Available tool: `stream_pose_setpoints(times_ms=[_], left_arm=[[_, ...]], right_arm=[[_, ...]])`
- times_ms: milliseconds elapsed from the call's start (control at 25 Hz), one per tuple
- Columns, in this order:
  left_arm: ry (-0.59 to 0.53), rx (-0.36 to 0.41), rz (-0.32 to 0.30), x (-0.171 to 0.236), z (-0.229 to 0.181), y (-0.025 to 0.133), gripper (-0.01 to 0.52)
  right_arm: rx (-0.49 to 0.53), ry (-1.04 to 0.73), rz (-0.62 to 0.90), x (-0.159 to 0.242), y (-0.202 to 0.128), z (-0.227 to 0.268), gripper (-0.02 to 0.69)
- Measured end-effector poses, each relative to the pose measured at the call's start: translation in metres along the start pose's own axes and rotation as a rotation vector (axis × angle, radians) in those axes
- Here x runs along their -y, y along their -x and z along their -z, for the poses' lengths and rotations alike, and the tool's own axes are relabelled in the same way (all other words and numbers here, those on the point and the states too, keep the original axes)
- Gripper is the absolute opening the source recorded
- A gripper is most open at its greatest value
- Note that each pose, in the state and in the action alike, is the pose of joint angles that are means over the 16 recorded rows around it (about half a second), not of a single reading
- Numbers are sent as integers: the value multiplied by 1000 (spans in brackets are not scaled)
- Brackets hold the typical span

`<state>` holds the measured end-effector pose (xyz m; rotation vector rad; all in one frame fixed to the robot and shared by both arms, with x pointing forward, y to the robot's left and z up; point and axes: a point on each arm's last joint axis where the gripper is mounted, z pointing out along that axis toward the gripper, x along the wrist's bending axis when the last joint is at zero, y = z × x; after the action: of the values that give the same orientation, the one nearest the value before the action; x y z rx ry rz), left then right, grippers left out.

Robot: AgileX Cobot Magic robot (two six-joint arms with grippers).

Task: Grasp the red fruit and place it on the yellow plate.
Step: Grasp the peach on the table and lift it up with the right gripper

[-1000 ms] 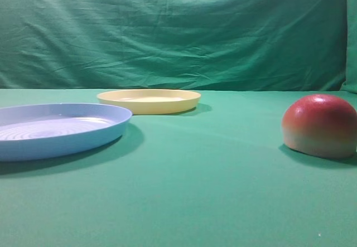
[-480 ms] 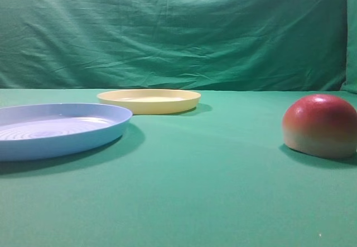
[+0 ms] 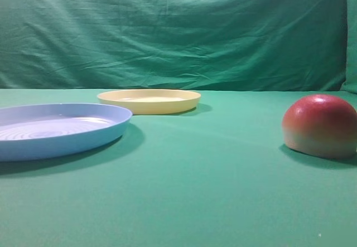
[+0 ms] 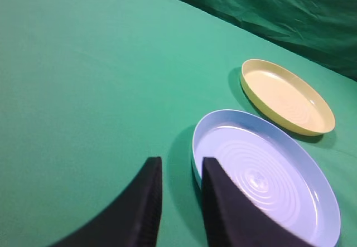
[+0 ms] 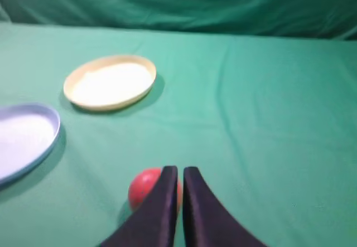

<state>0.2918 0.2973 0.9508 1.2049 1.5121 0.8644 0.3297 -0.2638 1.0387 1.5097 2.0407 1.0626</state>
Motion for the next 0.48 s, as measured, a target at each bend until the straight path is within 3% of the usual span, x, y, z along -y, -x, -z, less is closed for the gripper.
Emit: stream_pose_setpoints(times_ms=[480], left_arm=[[0, 0, 0, 0, 0, 0, 157]], right_arm=[[-90, -288, 97, -36, 3, -48, 0]])
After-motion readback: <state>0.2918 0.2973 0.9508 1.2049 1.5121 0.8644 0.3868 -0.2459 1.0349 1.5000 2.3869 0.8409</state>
